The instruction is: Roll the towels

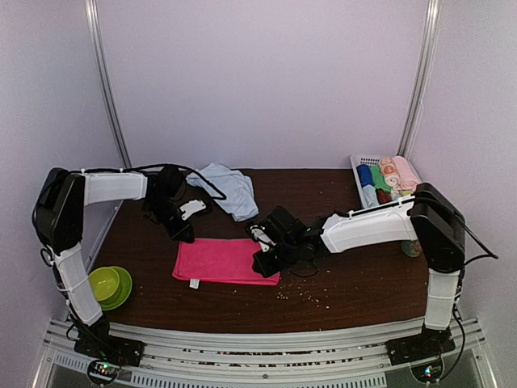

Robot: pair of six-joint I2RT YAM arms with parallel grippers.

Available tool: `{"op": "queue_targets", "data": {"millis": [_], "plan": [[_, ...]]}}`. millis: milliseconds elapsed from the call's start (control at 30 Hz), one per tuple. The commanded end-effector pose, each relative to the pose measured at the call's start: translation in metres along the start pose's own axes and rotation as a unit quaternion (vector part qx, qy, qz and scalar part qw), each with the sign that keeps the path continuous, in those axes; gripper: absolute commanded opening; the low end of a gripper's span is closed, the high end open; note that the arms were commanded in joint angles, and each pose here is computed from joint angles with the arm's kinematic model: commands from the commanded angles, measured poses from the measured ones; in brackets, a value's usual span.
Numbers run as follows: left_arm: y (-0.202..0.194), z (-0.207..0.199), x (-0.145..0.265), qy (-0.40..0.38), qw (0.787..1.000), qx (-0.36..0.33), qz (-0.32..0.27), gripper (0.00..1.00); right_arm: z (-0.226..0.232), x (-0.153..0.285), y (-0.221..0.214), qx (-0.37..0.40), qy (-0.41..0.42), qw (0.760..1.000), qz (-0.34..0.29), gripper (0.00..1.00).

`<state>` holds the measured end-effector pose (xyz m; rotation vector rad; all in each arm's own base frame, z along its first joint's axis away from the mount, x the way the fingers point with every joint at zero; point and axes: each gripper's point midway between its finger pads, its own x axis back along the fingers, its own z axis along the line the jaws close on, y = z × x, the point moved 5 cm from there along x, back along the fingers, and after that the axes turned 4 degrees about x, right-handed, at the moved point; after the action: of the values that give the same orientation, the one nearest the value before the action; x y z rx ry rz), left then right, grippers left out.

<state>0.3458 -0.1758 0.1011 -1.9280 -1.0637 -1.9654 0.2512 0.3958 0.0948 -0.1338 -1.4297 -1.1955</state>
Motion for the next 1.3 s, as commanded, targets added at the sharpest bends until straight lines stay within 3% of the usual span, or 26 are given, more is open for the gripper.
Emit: {"op": "queue_targets", "data": {"millis": [0,233,467,633,733,867,967,1000,1167,1267], "plan": [[0.002,0.028,-0.013,0.060,0.998,0.024,0.009,0.00,-0.003,-0.012,-0.016,-0.009,-0.002,1.000,0.025,0.15],[-0.010,0.041,-0.034,0.089,0.994,0.032,0.050,0.00,-0.013,-0.016,-0.034,-0.012,-0.026,0.998,0.049,0.15],[-0.009,0.050,-0.030,0.123,0.990,0.037,0.053,0.00,-0.011,-0.007,-0.040,-0.009,-0.026,0.998,0.052,0.19],[0.000,0.044,-0.007,0.120,0.992,0.027,0.021,0.42,-0.003,0.015,-0.026,0.004,-0.014,1.000,0.022,0.36],[0.006,0.037,0.019,0.126,0.992,0.019,-0.008,0.68,-0.003,0.032,-0.012,0.011,-0.022,1.000,-0.002,0.51],[0.000,0.029,0.045,0.143,0.989,0.022,-0.023,0.86,-0.011,0.053,0.004,0.020,-0.056,0.998,-0.025,0.75],[-0.014,0.022,0.045,0.136,0.990,0.033,-0.012,0.87,-0.022,0.068,0.014,0.025,-0.089,0.995,-0.043,0.97],[-0.018,0.019,0.043,0.128,0.991,0.037,-0.009,0.87,-0.027,0.073,0.018,0.026,-0.108,0.992,-0.053,1.00],[-0.034,0.011,0.028,0.100,0.992,0.070,0.014,0.80,-0.049,0.090,0.036,0.034,-0.193,0.978,-0.074,1.00],[-0.037,0.006,0.017,0.071,0.994,0.085,0.024,0.76,-0.051,0.091,0.043,0.035,-0.204,0.976,-0.073,0.99]]}}
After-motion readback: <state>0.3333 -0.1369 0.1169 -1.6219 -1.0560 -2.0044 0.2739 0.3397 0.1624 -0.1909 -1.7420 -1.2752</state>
